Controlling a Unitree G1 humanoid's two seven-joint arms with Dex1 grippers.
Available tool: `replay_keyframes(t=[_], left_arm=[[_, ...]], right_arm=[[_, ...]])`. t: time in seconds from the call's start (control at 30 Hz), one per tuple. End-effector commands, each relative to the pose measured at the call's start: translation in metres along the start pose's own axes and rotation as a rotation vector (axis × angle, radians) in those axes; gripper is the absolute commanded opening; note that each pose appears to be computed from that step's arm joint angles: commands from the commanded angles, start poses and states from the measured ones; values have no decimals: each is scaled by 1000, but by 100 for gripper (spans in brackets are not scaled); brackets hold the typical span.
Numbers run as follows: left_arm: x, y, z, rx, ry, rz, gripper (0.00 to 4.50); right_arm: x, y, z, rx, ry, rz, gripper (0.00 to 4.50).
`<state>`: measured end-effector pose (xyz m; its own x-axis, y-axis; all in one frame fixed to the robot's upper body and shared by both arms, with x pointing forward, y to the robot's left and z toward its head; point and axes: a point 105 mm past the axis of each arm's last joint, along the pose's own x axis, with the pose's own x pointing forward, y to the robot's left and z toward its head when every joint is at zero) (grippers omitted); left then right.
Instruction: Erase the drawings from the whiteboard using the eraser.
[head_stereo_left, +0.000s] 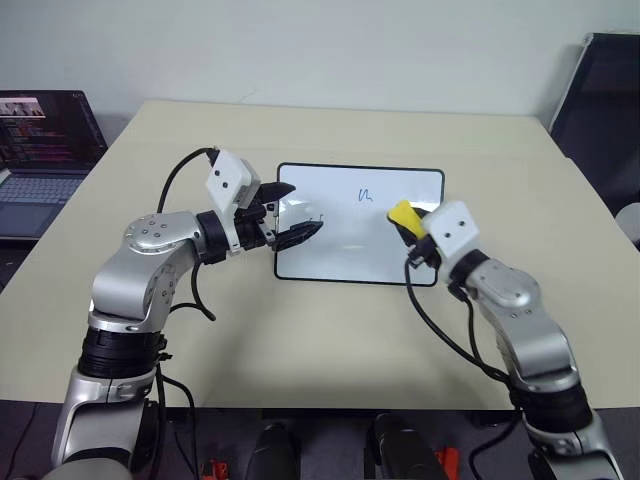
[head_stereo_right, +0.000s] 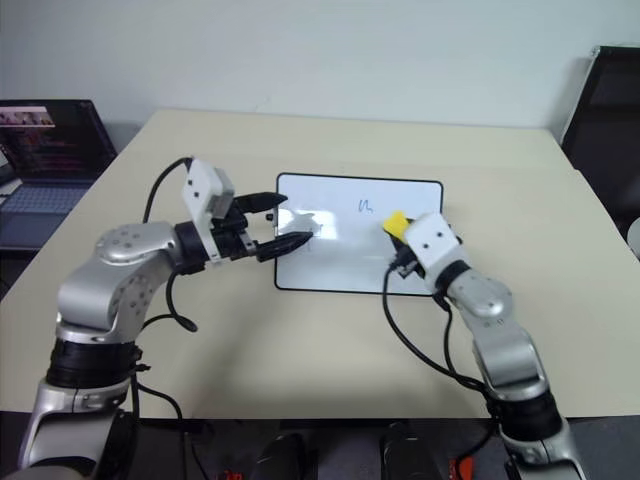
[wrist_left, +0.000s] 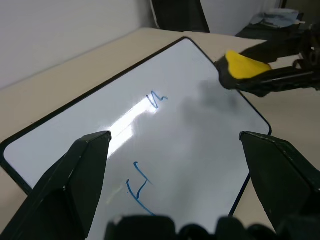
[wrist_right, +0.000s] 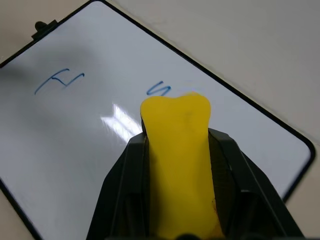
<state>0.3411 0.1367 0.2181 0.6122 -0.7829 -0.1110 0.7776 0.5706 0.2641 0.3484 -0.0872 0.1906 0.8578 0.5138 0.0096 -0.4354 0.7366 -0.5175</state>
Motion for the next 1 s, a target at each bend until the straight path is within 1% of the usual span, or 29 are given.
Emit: replay_keyframes(t=[0.03, 0.17, 0.37, 0.47, 0.57, 0.63, 0.83, 0.93, 1.0], left_arm=[[-3, 3, 3, 36, 11, 14, 450], [-3, 4, 3, 39, 12, 18, 450], [-7, 6, -5, 36, 50, 31, 450], [-8, 5, -7, 34, 55, 31, 450], [-8, 3, -9, 30, 57, 29, 450], [-9, 3, -11, 29, 61, 30, 450], [-10, 3, -14, 26, 67, 33, 450], [-10, 1, -16, 24, 70, 32, 450], [-11, 1, -17, 22, 69, 32, 450]], right_arm=[[11, -4, 14, -44, -43, -5, 125], [30, -11, 19, -77, -41, -29, 125], [54, -12, 22, -101, -37, -51, 125], [60, 0, 13, -112, 4, 11, 125], [59, 19, -1, -111, 72, 113, 125], [59, 22, -3, -117, 80, 129, 125], [70, -7, 10, -160, 47, -47, 124], [73, -18, 1, -178, 92, -79, 124], [68, -7, -19, -158, 167, 8, 124]])
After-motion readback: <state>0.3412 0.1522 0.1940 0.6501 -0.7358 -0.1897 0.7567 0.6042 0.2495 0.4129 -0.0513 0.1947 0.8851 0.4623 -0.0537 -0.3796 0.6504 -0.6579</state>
